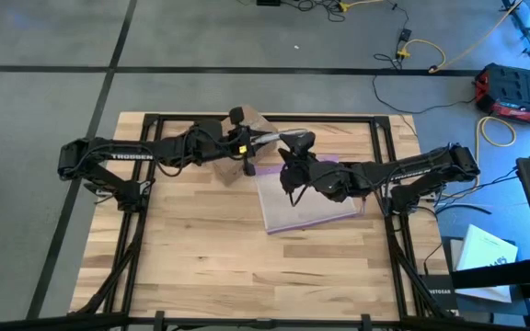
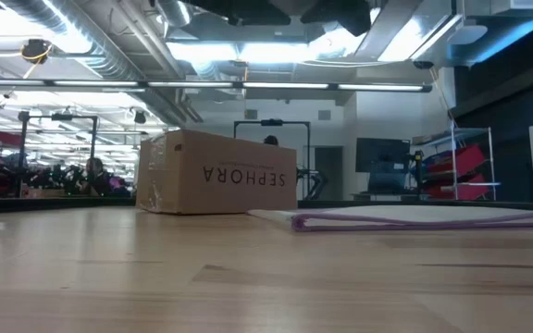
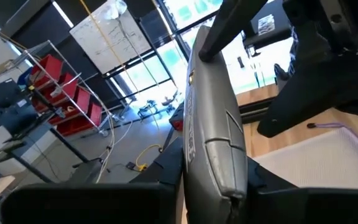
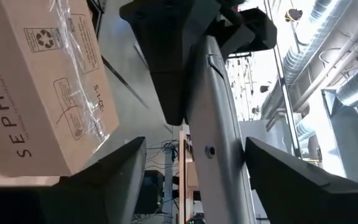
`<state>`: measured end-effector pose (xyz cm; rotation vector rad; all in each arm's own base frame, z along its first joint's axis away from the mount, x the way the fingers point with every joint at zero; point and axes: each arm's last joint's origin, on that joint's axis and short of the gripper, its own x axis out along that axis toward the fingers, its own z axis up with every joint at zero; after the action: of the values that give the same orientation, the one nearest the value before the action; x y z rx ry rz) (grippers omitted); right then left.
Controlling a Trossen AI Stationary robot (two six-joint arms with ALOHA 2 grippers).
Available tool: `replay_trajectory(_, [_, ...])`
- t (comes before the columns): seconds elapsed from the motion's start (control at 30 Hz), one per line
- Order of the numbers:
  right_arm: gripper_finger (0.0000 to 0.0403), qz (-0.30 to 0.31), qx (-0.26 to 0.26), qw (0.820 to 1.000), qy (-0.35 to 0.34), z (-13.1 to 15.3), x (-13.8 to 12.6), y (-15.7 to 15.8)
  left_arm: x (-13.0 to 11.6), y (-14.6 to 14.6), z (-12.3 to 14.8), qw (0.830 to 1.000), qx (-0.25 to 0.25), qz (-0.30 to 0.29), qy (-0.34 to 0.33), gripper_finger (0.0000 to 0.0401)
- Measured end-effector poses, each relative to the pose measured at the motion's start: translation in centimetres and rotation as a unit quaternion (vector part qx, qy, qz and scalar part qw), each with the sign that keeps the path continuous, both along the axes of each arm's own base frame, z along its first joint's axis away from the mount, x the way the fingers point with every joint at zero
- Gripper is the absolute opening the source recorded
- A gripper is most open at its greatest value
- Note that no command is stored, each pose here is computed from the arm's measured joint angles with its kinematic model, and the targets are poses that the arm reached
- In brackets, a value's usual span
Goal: Unpack boxes
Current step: Open the cutter
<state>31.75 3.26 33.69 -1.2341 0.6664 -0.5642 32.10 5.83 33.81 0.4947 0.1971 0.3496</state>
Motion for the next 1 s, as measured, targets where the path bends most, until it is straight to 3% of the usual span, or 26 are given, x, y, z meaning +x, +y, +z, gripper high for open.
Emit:
replay_trajectory(0.23, [0.0232,-0.011,-0.001,1.0,-0.007,0.1,0.0,0.0,-0.1,0.0,-0.4,1.0,-0.004,-0.002,0.02,0.0048])
replay_trajectory(0.87, [0.0248,-0.012,0.002,1.0,-0.002,0.4,-0.1,-1.9,0.1,-0.8,-0.4,0.999,0.01,-0.017,0.026,0.0046])
replay_trajectory(1.0, [0.022,-0.018,0.002,1.0,0.0,0.4,-0.1,-2.3,0.1,-1.0,-0.4,0.999,0.01,-0.019,0.026,0.0046])
